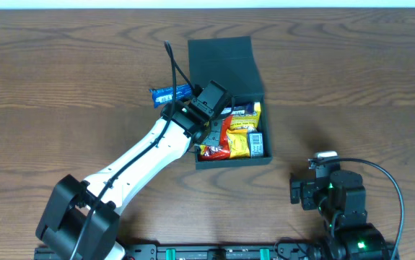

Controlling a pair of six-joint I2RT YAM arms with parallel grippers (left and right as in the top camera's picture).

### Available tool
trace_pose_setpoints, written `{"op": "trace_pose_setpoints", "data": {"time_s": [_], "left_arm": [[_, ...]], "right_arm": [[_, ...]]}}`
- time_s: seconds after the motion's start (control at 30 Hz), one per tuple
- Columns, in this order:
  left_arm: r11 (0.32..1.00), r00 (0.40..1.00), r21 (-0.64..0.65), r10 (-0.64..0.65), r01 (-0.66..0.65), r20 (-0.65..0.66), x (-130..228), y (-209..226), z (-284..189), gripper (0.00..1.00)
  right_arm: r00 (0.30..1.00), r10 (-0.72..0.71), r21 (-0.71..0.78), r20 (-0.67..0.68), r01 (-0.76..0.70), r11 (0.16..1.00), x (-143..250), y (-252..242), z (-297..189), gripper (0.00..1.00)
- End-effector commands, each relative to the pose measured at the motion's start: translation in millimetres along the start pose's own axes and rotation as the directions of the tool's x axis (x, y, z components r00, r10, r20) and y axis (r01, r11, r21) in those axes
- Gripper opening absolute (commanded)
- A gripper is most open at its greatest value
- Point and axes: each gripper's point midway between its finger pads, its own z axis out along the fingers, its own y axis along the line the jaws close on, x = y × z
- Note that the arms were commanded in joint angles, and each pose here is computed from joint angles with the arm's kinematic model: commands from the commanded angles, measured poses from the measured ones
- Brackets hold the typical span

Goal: Pack container
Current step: 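Carry the yellow packet over the box and release it inside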

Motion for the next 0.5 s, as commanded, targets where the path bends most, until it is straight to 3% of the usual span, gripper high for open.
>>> {"op": "trace_pose_setpoints", "data": {"time_s": [0.0, 0.17, 0.47], "left_arm": [[0.999, 1.0, -0.031, -0.006, 0.006, 0.013, -8, 1, 5, 0.23], [1.0, 1.0, -0.024, 0.018, -0.018, -0.02, -2, -12, 30, 0.19], [0.994, 0.998, 0.087, 0.06, -0.06, 0.005, 8, -63, 30, 0.2]], "right_arm": [[1.0, 0.01, 0.013, 0.002, -0.01, 1.0, 0, -3, 0, 0.99], [1.0, 0.01, 0.013, 0.002, -0.01, 1.0, 0, -3, 0, 0.99], [1.0, 0.01, 0.013, 0.002, -0.01, 1.0, 0, -3, 0, 0.99]]}}
